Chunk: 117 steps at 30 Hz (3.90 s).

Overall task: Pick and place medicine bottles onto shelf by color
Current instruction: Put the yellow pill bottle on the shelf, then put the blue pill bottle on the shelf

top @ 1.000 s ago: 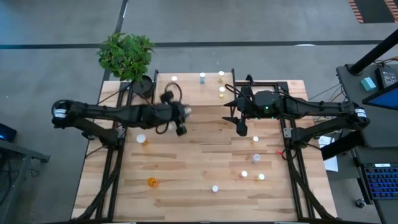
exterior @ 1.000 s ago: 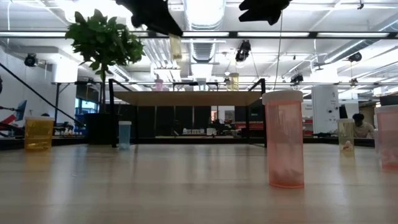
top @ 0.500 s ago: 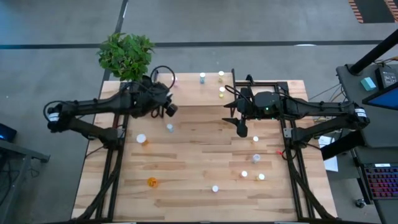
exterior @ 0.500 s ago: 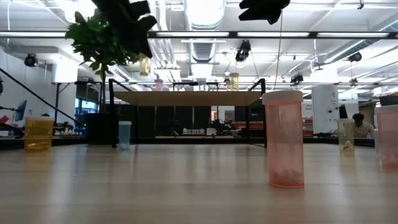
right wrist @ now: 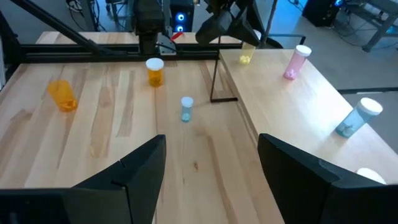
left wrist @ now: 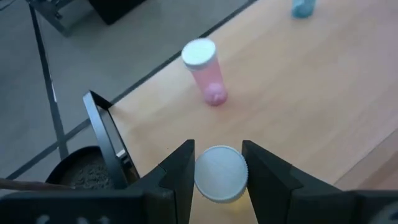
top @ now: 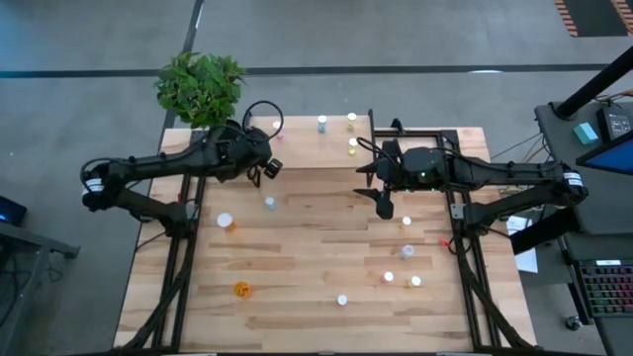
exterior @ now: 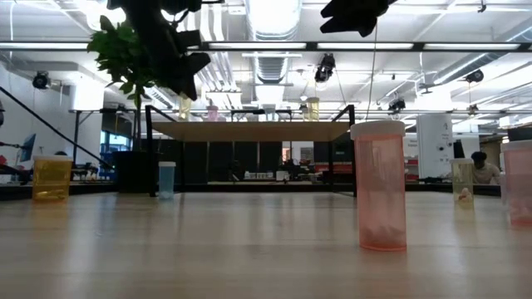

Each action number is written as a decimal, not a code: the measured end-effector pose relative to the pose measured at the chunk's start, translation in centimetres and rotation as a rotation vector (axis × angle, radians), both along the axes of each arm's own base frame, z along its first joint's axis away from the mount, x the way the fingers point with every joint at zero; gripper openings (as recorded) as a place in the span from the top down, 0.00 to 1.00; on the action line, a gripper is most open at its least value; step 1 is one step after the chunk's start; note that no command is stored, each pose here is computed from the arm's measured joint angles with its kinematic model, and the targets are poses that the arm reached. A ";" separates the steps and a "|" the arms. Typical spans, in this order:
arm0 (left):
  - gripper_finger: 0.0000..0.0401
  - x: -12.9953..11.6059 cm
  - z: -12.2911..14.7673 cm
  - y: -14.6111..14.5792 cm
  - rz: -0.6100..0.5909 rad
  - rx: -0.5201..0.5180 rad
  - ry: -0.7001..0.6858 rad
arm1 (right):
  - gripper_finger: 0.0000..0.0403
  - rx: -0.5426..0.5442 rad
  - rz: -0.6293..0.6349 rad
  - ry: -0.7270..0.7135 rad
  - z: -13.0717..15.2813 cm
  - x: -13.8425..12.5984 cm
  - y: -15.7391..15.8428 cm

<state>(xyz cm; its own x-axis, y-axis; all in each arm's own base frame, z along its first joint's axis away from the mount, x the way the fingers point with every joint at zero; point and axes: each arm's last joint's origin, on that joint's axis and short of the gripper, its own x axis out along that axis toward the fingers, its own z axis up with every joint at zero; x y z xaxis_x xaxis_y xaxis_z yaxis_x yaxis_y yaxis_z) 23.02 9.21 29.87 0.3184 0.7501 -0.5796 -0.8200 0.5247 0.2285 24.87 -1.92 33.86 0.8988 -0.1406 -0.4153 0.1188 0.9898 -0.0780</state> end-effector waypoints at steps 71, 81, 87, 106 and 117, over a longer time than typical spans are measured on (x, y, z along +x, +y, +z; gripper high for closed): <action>0.52 -1.3 4.9 -9.0 -0.776 0.186 -0.393 | 0.39 0.025 -0.424 0.114 -20.5 -8.5 1.7; 0.52 -1.3 5.0 -9.0 -0.774 0.193 -0.406 | 0.39 0.025 -0.427 0.131 -21.5 -8.4 1.7; 0.52 -1.3 5.1 -9.0 -0.774 0.197 -0.415 | 0.40 0.015 -0.427 0.167 -21.8 -7.7 1.8; 0.52 -1.3 5.1 -9.0 -0.774 0.196 -0.415 | 0.65 0.028 -0.470 0.204 -22.2 -6.6 1.8; 0.52 -1.3 5.1 -9.0 -0.782 0.211 -0.401 | 0.74 0.036 -0.466 0.184 -21.9 -6.6 1.8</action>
